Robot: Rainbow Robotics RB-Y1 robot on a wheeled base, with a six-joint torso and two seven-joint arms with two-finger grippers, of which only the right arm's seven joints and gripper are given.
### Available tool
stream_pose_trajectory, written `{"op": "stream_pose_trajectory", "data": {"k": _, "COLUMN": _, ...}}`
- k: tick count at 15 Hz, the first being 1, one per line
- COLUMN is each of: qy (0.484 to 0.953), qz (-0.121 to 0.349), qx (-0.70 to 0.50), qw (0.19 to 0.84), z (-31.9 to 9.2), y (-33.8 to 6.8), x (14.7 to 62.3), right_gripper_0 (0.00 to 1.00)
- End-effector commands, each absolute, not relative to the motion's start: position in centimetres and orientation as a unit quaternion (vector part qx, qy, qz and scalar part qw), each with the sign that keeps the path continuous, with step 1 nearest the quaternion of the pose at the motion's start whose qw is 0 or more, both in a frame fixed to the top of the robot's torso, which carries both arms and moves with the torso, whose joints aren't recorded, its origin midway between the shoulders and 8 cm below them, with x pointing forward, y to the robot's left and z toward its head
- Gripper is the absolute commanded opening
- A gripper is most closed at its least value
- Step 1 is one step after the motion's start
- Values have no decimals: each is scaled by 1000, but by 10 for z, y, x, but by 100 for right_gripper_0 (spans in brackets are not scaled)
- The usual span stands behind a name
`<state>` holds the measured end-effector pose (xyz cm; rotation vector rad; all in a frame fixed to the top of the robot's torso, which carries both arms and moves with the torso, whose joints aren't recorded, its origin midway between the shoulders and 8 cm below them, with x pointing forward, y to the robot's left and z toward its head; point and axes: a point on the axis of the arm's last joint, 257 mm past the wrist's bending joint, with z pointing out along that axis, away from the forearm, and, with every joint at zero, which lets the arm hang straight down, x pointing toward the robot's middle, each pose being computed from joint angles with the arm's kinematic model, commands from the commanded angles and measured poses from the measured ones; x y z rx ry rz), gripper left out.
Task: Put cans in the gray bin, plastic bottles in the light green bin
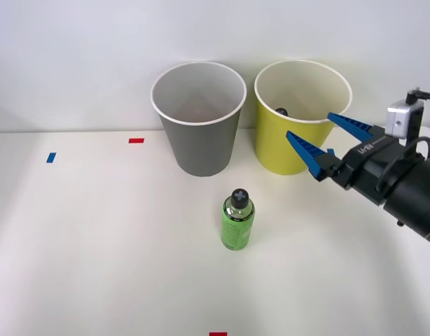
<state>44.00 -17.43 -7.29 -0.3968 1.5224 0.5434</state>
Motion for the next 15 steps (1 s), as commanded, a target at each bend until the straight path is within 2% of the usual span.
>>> {"op": "stream_pose_trajectory", "data": {"k": 1, "qy": 699, "qz": 225, "qx": -133, "qw": 666, "z": -106, "y": -197, "x": 416, "right_gripper_0": 100}}
{"op": "stream_pose_trajectory", "data": {"k": 6, "qy": 731, "qz": 180, "qx": -77, "qw": 653, "z": -154, "y": -227, "x": 398, "right_gripper_0": 100}}
{"op": "stream_pose_trajectory", "data": {"k": 11, "qy": 736, "qz": 139, "qx": -65, "qw": 659, "z": -166, "y": -227, "x": 403, "right_gripper_0": 100}}
{"op": "stream_pose_trajectory", "data": {"k": 15, "qy": 740, "qz": 87, "qx": -76, "qw": 662, "z": -173, "y": -231, "x": 408, "right_gripper_0": 100}}
